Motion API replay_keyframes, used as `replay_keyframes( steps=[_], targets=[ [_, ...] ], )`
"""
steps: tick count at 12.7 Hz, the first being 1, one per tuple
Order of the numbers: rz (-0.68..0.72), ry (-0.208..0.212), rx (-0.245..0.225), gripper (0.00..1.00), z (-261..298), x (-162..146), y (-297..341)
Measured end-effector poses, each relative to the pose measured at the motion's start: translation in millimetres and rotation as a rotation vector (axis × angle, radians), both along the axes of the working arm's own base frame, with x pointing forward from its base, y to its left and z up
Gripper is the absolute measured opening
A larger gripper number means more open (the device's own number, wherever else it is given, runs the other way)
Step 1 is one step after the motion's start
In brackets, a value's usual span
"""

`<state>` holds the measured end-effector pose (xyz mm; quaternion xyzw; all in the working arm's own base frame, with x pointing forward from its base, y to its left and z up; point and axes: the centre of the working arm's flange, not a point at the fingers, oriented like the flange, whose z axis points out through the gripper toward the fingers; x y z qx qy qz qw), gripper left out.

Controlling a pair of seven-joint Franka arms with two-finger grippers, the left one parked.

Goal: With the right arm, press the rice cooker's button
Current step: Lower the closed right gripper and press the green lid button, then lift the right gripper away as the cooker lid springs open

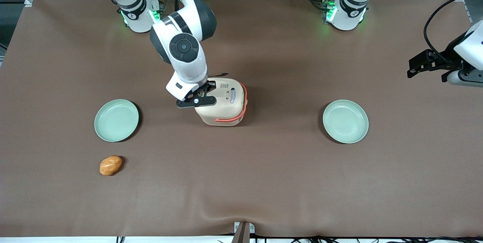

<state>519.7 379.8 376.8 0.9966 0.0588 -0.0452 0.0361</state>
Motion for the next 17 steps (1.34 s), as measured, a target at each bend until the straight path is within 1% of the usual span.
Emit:
replay_keyframes(
  steps=[11,17],
  targets=[
    [-0.039,-0.013,-0.002,0.01,-11.0,-2.1,6.3],
    [-0.038,-0.017,-0.003,0.01,-14.4,-2.9,9.9]
  ],
)
